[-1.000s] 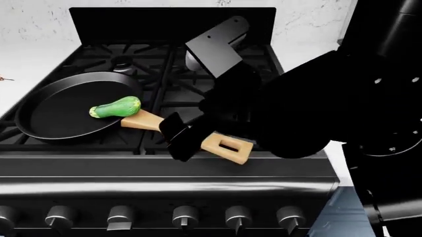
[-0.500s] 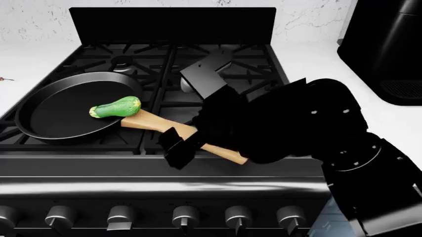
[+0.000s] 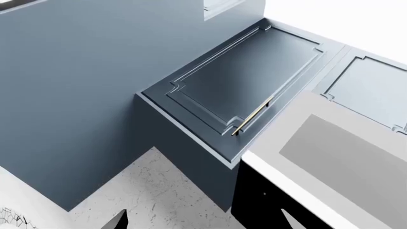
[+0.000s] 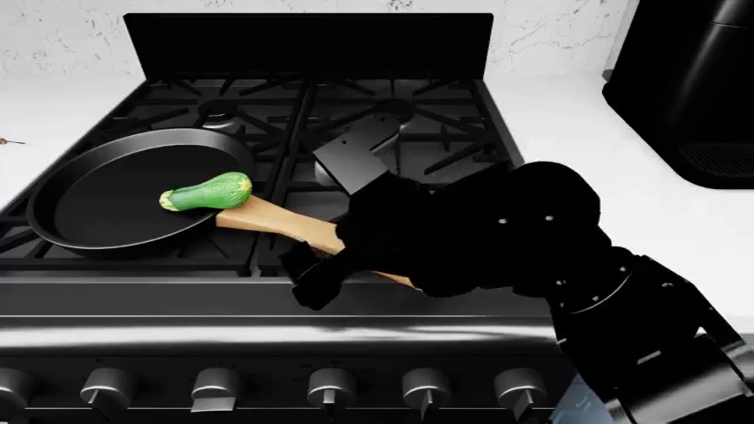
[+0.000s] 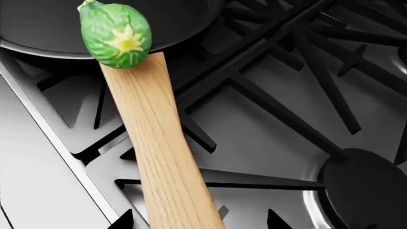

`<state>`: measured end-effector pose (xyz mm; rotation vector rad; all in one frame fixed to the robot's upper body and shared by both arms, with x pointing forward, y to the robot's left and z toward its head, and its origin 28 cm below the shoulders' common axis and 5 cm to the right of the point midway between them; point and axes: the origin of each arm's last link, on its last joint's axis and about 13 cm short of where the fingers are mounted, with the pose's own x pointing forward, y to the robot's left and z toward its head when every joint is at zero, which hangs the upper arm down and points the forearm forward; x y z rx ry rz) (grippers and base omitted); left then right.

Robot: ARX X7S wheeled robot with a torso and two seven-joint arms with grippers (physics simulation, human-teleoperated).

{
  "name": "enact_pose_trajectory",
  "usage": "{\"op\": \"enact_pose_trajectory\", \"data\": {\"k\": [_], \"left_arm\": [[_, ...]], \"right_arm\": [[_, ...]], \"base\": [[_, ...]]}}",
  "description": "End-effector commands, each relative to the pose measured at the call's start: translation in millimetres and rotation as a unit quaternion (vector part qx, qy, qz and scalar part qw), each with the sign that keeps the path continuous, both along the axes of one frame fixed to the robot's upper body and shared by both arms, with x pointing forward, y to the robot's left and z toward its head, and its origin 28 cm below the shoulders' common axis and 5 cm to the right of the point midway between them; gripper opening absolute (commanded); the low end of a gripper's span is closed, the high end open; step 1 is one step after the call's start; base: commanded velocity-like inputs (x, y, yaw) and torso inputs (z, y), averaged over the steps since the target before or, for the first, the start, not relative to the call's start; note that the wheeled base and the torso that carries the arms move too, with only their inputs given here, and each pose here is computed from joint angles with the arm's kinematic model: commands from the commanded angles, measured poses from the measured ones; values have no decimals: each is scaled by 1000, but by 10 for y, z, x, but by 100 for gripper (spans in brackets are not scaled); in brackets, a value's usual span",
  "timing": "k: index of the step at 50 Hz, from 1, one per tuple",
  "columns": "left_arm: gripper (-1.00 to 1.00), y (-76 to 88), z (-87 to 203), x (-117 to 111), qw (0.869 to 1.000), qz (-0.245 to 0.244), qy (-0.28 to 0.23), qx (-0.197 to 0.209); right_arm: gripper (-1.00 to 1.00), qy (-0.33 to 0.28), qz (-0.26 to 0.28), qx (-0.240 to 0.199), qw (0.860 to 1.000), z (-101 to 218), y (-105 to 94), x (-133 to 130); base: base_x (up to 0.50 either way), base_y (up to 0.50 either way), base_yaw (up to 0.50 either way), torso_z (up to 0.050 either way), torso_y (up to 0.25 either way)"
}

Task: Pick up the pan and dump the vegetables in it onto the plate. Then return the pan to the stove.

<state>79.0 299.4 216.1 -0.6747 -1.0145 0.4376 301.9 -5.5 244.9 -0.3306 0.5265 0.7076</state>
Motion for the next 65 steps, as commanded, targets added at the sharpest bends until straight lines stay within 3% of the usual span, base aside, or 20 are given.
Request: {"op": "enact_pose_trajectory", "data": {"k": [1,17,18,32,41,46,54,65], "left_arm": [[100,5,-1,-4,1000,1,-1,-1],[100,-2,-4,1,1000,0,0,1],[100,-1,-4,0,1000,0,0,1],[100,-2,-3,4,1000,0,0,1],[100,-7,0,5,1000,-1,0,2],[100,-8,0,6,1000,-1,0,2],[100,-13,4,8,1000,-1,0,3],[100,-15,7,5,1000,-1,0,3]], "right_arm": [[100,12,10,-14,1000,-130,68,43],[100,33,26,-12,999,-308,125,42],[-100,33,27,-11,999,-303,127,36],[-100,28,37,17,999,-169,83,-22],[-100,-52,39,90,994,176,66,-54],[-100,-89,35,106,990,326,62,-75],[-100,-114,22,110,987,413,20,-79],[-100,-136,1,63,989,552,-62,-154]], "base": [[0,0,0,0,0],[1,1,1,0,0],[11,3,3,0,0],[0,0,0,-1,0],[0,0,0,0,0],[0,0,0,0,0],[0,0,0,0,1],[0,0,0,0,2]]}}
